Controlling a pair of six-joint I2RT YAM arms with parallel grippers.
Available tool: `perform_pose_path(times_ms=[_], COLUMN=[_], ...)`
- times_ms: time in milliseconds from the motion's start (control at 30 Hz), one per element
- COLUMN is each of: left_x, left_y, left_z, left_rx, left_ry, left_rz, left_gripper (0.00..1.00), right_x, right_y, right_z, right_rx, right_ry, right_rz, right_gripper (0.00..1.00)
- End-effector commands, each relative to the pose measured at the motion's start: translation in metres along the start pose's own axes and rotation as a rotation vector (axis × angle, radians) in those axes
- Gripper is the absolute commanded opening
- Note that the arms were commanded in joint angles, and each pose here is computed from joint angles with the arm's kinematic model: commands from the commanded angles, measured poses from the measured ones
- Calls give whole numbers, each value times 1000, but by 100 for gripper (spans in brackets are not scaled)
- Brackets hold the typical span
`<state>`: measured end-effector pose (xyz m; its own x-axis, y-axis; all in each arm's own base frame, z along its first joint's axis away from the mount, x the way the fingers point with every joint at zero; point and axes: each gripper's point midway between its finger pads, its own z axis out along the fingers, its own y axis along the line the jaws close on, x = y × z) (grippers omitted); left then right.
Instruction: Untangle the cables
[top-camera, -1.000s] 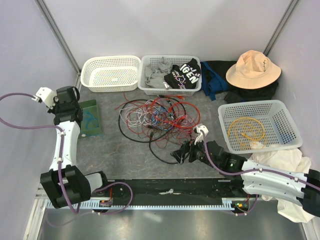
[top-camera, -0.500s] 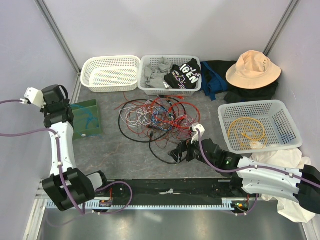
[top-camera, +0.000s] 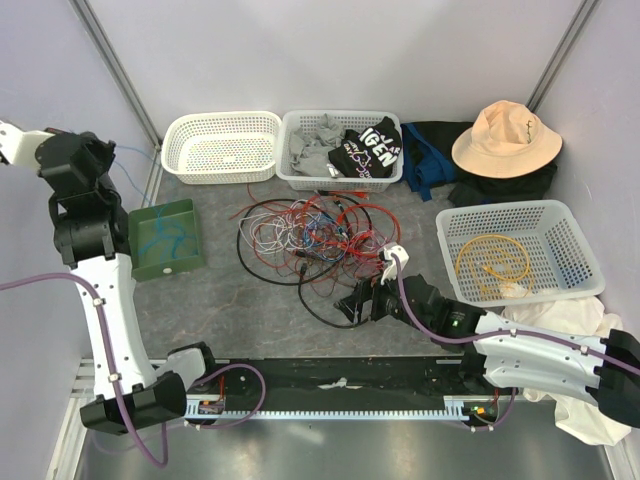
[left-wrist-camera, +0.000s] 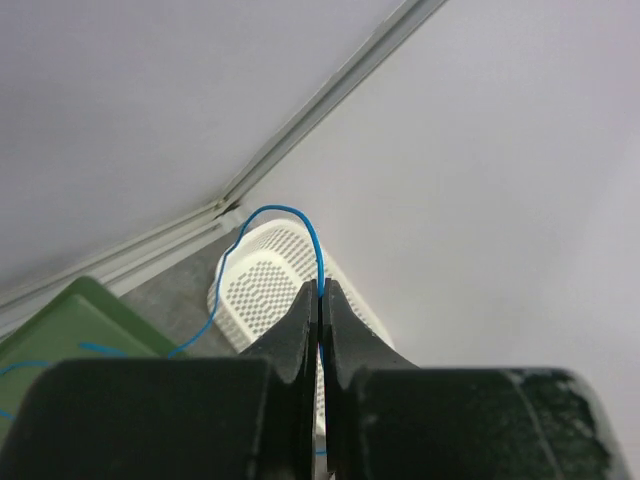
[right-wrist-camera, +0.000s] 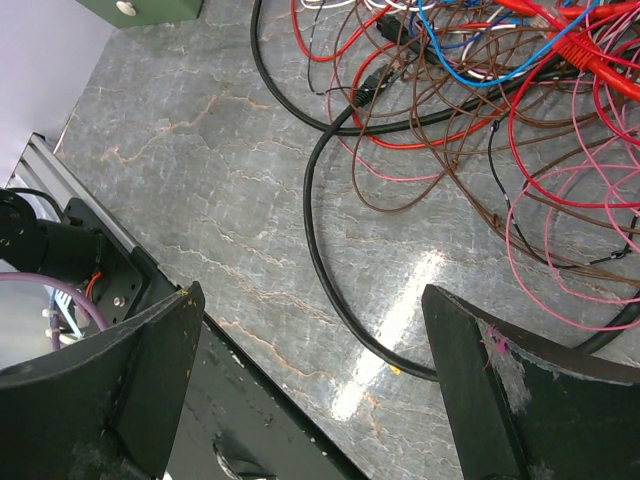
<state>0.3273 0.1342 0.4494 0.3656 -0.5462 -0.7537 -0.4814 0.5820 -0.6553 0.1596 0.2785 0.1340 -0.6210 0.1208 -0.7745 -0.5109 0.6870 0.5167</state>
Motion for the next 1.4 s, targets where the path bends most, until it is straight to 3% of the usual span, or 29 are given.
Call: perform_pose_path(times_ms=[0, 200, 667, 1033, 1367], left_x=[-33, -53, -21, 46, 148], left_y=[-30, -53, 5, 78, 156], left_z=[-16, -17, 10, 44, 41], left_rx=[72, 104, -48, -182, -299], left_ry=[-60, -112, -193, -139, 85], left_rz=[-2, 20, 109, 152, 159], left_gripper=[2, 2, 2, 2, 2], right_x=[-23, -24, -8, -3, -2], right_y=[17, 18, 10, 0, -2], right_z=[-1, 3, 16, 11, 9], right_rx=[-30, -19, 5, 26, 27], right_ry=[-39, -28, 12, 9, -3], right_rz=[-2, -9, -5, -6, -8], right_gripper=[98, 98, 98, 98, 98])
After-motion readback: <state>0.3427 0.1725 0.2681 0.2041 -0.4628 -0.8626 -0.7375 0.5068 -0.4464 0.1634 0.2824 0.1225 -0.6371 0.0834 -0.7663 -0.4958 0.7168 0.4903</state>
